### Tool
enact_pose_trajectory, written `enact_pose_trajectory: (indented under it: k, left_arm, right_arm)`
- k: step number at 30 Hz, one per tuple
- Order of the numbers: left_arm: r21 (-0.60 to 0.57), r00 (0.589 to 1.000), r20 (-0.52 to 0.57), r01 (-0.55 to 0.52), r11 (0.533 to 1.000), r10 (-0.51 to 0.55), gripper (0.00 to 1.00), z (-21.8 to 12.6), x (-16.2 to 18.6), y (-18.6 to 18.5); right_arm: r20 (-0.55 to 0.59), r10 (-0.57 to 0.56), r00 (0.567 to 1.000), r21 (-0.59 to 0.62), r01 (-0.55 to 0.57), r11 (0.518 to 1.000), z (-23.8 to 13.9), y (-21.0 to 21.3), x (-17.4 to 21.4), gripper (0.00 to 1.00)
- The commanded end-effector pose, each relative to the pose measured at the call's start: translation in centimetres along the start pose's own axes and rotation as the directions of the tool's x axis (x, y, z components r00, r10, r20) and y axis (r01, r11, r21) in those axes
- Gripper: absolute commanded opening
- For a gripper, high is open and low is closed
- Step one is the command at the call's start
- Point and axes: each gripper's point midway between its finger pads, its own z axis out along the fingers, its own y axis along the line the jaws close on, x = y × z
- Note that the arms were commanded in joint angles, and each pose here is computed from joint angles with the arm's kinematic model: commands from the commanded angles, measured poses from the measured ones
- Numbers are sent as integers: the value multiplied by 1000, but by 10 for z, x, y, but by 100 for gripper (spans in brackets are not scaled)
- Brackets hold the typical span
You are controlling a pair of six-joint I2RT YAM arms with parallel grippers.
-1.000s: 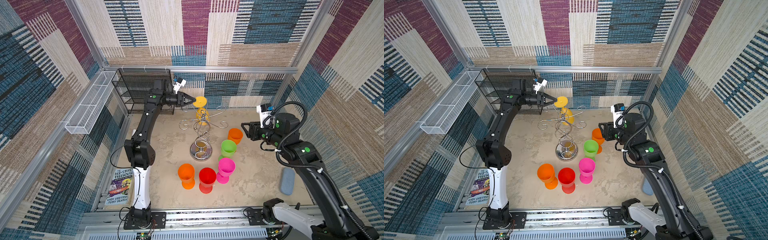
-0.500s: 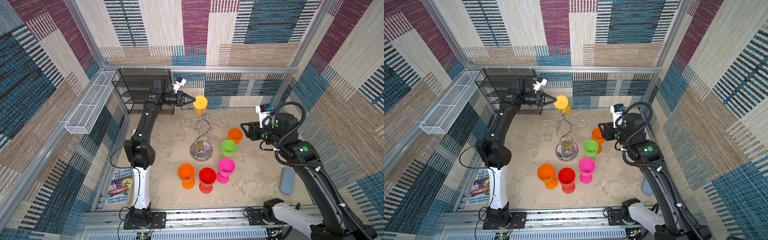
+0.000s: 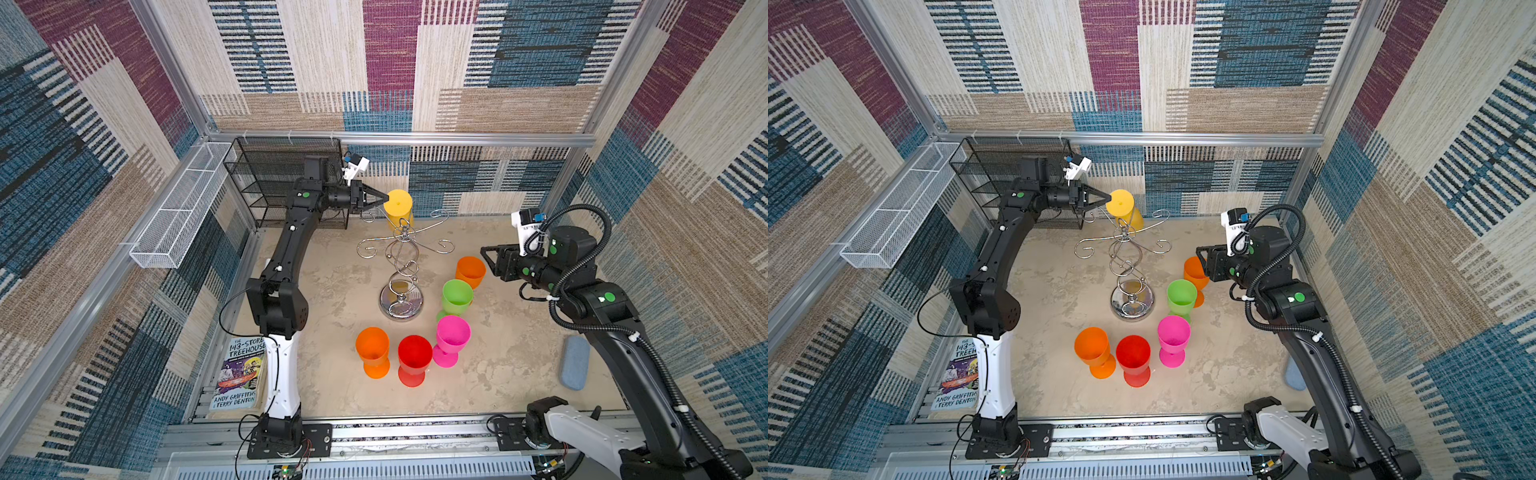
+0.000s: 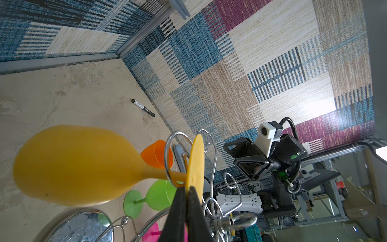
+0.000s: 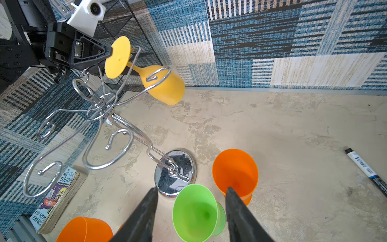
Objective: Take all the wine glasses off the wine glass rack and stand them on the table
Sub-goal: 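Close the left gripper on the yellow glass foot on the rack, then lift the yellow glass up off the rack with the left gripper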
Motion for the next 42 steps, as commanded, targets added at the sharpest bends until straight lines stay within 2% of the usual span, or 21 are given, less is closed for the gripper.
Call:
enact_pose_trajectory:
  k: [1,5,9,17,35,42]
  left_arm:
    - [90,997,43,-75,993,71,0,-7,-22,-28]
    - [173,997,53,-64,983,56,0,-14,-33,-35]
    - [206,997,40,-79,975,73,0,-16,-33,-39]
    - [158,997,68,-50,986,40,0,-25,-32,-22]
    - [132,994,105,-20,991,6,0,-33,-39,-21]
    - [131,995,99,-26,991,13,0,-29,-37,-31]
  right_arm:
    - [31,-5,1000,-22,6,1000,1,4,-8,54]
    - [31,-4,1000,-24,4,1000,1,4,-8,54]
    - [28,-2,1000,-23,3,1000,2,3,-7,54]
    - [13,4,1000,-26,-4,1000,6,1,-3,54]
    - [2,14,1000,-32,-14,999,9,0,0,54]
    - [-5,18,1000,-41,-19,999,13,0,2,53]
